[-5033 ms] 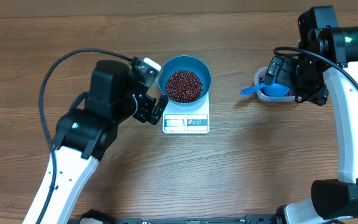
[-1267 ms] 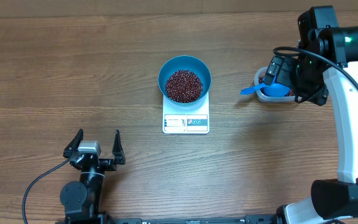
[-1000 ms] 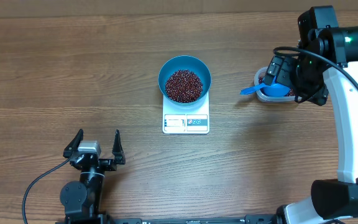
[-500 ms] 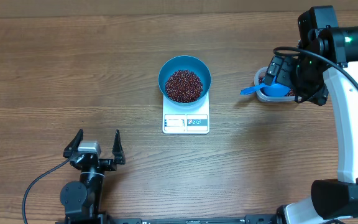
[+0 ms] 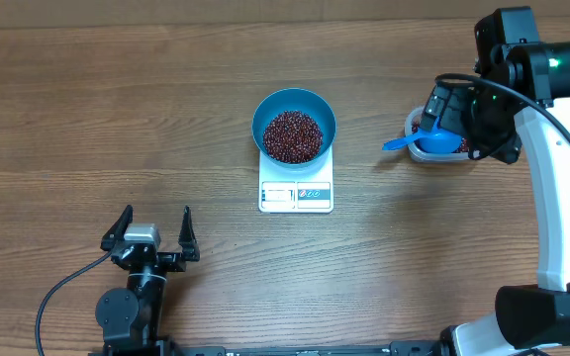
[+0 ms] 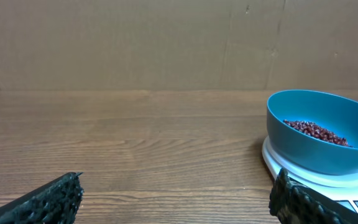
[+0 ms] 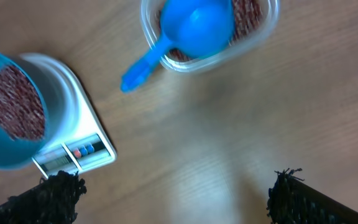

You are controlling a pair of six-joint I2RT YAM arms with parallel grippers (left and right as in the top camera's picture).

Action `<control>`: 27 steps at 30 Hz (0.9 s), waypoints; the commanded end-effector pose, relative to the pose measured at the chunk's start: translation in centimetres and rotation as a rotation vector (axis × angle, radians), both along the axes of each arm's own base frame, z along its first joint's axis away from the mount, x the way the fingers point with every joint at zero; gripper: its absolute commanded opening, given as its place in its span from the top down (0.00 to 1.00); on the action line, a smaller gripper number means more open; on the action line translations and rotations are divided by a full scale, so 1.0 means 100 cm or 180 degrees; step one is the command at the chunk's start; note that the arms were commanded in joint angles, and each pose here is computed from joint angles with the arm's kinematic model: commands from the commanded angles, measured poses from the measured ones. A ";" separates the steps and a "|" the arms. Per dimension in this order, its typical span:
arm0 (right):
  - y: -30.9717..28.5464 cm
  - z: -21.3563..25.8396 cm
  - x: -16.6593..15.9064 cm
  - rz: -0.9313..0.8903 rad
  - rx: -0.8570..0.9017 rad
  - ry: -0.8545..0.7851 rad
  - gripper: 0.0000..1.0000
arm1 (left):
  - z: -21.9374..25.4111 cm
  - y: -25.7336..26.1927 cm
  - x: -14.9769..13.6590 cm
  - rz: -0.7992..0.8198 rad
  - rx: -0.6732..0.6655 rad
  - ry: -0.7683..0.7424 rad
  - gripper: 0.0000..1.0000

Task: Scoop item into bowl and weigh 150g on scale

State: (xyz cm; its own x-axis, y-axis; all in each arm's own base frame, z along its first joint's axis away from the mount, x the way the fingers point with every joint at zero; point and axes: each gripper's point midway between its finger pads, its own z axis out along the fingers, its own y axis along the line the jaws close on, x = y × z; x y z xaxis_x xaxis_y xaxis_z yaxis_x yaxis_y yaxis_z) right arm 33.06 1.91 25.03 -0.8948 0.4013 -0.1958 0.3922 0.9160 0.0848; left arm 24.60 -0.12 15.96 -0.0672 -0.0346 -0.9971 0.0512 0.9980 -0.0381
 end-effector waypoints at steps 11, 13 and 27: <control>0.021 0.001 0.028 0.0198 0.0216 -0.1389 0.00 | -0.001 0.002 0.000 0.0039 -0.0040 -0.0001 0.00; 0.025 -0.002 0.030 0.0231 0.0290 -0.1692 0.00 | -0.001 0.002 0.000 0.0039 -0.0040 -0.0001 0.00; 0.031 0.020 -0.011 0.0456 0.0560 -0.4330 0.00 | -0.001 0.002 0.000 0.0039 -0.0040 -0.0001 0.01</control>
